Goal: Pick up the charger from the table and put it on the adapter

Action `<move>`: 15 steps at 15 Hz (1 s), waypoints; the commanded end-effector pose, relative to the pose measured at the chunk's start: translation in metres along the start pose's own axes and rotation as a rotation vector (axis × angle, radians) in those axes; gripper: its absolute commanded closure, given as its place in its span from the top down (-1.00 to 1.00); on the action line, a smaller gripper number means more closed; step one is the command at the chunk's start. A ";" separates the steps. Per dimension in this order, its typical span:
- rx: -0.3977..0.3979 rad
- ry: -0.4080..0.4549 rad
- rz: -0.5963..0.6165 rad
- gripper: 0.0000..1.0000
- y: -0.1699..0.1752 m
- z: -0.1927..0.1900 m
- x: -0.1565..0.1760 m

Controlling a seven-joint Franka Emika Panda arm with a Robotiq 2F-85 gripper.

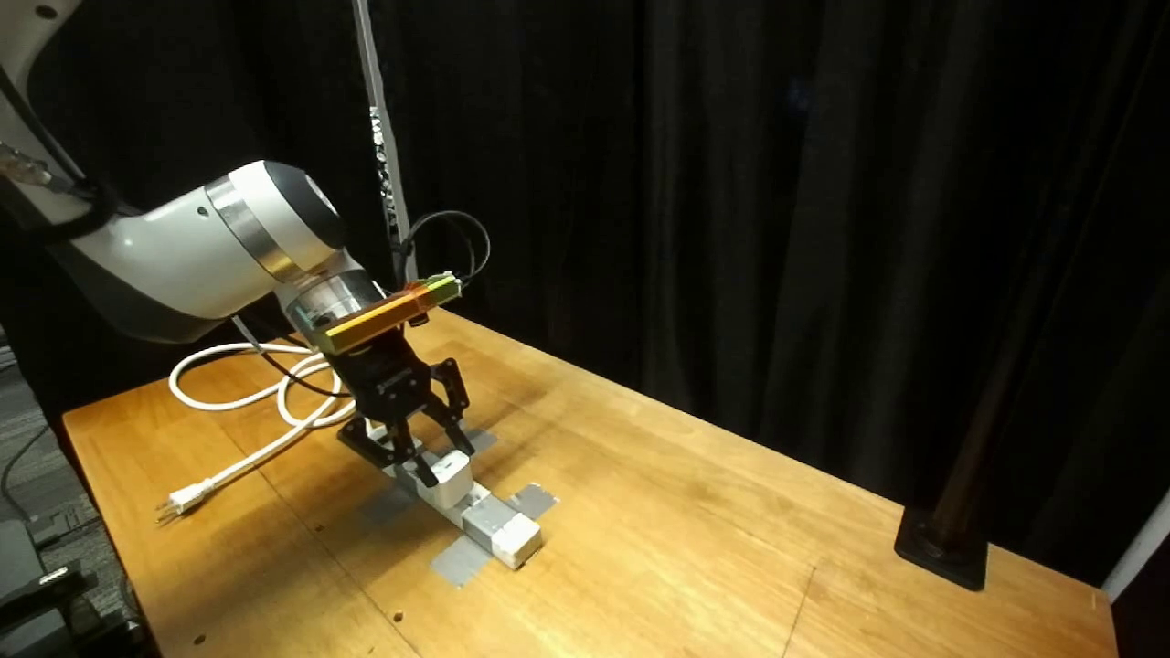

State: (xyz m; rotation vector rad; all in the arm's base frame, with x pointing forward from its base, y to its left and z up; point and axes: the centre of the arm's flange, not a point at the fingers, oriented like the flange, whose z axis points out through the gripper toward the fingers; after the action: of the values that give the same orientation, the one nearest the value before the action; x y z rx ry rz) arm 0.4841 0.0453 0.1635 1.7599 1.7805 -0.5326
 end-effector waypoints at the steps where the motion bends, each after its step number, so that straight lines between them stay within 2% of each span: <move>1: -0.024 0.007 0.000 -0.54 0.009 -0.010 0.002; 15: -0.052 -0.022 -0.002 -0.54 0.025 -0.028 0.006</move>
State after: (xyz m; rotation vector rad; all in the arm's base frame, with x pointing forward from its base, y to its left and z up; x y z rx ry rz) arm 0.4978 0.0652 0.1758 1.7300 1.7811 -0.4871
